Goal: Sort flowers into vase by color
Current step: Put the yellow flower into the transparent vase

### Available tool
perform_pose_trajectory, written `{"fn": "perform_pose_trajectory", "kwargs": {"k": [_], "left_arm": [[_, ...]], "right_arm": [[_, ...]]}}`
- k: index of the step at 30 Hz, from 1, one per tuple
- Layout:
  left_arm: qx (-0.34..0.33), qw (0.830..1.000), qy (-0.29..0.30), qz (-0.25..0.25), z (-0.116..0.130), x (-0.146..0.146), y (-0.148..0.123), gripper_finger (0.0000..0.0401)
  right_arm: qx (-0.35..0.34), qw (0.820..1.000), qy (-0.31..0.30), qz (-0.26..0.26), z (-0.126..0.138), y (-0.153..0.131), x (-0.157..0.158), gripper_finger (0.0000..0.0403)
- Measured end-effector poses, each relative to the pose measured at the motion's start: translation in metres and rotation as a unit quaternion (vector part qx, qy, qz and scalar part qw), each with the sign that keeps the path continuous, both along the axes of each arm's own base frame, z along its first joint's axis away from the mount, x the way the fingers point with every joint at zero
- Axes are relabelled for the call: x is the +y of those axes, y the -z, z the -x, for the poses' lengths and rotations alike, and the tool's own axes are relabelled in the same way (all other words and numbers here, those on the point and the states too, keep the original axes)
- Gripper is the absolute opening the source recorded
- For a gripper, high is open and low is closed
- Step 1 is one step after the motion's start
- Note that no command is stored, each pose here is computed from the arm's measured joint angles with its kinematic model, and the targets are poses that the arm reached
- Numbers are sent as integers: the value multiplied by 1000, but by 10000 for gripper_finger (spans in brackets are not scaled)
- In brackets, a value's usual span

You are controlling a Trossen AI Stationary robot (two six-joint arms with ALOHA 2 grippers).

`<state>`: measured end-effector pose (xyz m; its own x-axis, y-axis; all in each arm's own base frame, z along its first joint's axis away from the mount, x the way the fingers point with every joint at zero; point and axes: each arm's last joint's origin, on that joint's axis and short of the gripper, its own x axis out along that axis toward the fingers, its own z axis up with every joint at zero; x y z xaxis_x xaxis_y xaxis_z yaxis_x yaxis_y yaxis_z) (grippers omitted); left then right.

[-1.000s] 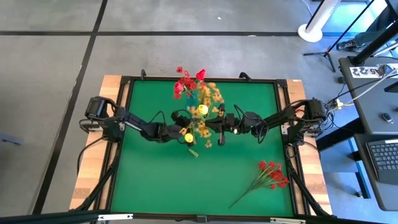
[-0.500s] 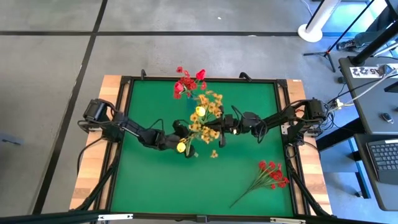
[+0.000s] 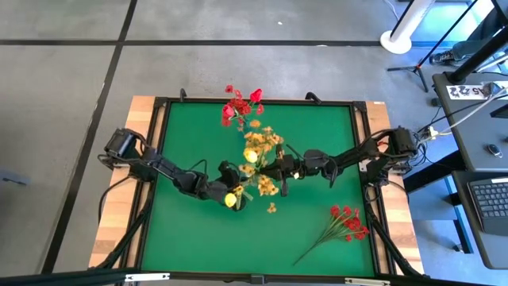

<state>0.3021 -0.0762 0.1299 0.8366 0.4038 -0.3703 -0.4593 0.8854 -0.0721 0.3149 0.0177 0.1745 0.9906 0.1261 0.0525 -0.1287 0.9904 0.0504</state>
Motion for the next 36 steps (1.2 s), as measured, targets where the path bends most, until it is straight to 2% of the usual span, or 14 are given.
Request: {"fn": "perform_pose_trajectory", "kwargs": {"k": [6, 17, 21, 24, 29, 33, 36], "left_arm": [[-12, 999, -23, -21, 5, -7, -6, 4], [-32, 998, -20, -45, 18, -19, -35, 5], [-22, 998, -24, -55, 23, -23, -37, 5], [-21, 998, -26, -52, 26, -26, -37, 5], [-17, 998, -19, -55, 28, -31, -36, 5], [-19, 998, -19, -53, 29, -32, -36, 5], [-18, 998, -19, -52, 29, -32, -36, 5]], "right_arm": [[2, 1000, 5, 11, 0, 1, 7, 0], [45, 999, 4, 15, 0, 8, 7, 0], [50, 999, -16, 7, 0, 9, 7, 5], [57, 998, -31, -3, 1, 10, 8, 32], [79, 995, -57, -20, 5, 6, 10, 113], [99, 994, -52, -19, 10, -1, 9, 169], [104, 993, -45, -17, 14, -8, 8, 194]]}}
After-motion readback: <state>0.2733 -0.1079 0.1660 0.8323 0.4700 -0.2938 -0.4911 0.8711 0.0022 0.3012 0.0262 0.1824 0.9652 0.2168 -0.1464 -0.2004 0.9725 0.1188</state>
